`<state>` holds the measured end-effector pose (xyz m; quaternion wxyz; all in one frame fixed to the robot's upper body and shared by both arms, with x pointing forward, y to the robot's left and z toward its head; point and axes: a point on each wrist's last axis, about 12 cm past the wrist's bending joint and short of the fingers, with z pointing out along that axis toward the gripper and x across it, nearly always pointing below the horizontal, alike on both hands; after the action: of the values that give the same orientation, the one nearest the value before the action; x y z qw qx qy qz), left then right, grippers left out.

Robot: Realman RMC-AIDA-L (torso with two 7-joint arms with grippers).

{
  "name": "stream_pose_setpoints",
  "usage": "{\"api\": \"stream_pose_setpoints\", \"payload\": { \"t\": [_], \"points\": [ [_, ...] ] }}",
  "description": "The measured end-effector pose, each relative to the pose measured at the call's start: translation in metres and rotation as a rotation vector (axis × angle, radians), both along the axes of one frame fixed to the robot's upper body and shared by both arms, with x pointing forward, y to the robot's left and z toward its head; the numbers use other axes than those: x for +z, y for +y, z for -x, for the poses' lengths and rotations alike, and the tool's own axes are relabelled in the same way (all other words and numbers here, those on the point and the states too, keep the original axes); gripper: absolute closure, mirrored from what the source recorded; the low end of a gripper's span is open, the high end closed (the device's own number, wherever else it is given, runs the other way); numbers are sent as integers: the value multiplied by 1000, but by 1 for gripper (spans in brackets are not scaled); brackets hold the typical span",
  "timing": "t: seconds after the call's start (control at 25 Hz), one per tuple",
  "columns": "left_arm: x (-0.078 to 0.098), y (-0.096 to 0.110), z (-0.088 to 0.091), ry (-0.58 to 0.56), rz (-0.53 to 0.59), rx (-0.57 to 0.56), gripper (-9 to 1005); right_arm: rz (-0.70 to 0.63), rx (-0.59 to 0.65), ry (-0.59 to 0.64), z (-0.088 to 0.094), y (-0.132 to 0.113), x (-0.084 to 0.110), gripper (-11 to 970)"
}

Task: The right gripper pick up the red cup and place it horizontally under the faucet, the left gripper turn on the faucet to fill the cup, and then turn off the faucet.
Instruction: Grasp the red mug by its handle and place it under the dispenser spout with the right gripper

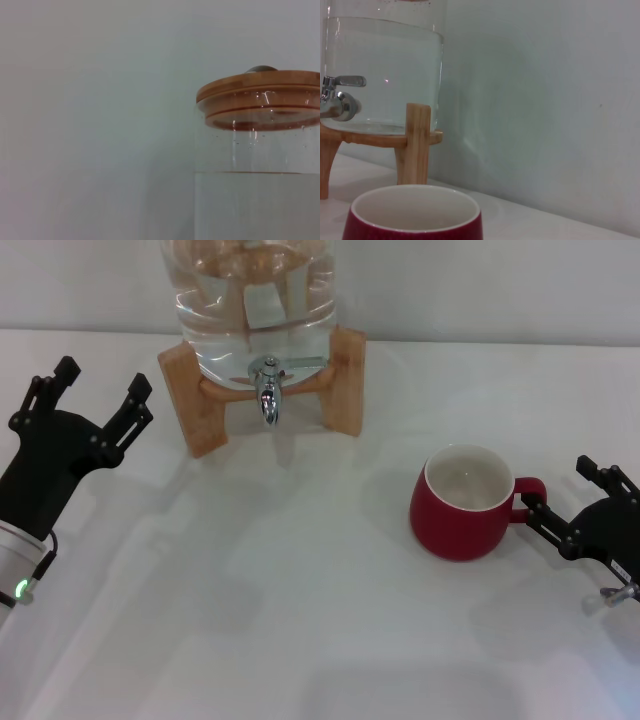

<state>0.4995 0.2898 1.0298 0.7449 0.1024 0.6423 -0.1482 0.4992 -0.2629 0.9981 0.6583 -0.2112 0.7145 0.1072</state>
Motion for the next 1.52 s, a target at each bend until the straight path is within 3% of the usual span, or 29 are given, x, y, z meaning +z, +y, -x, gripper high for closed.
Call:
{"api": "stream_pose_setpoints", "payload": {
  "t": [0.52, 0.72, 1.08, 1.52],
  "points": [
    [0, 0, 0, 1, 1, 0, 106, 0, -1, 0, 0, 0, 0, 202],
    [0, 0, 0, 0, 0, 0, 106, 0, -1, -1, 0, 0, 0, 273],
    [0, 0, 0, 0, 0, 0, 106, 3, 0, 7, -1, 1, 0, 495],
    [-1, 0, 1, 2, 0, 2, 105, 10, 19, 18, -5, 7, 0, 564]
  ]
}}
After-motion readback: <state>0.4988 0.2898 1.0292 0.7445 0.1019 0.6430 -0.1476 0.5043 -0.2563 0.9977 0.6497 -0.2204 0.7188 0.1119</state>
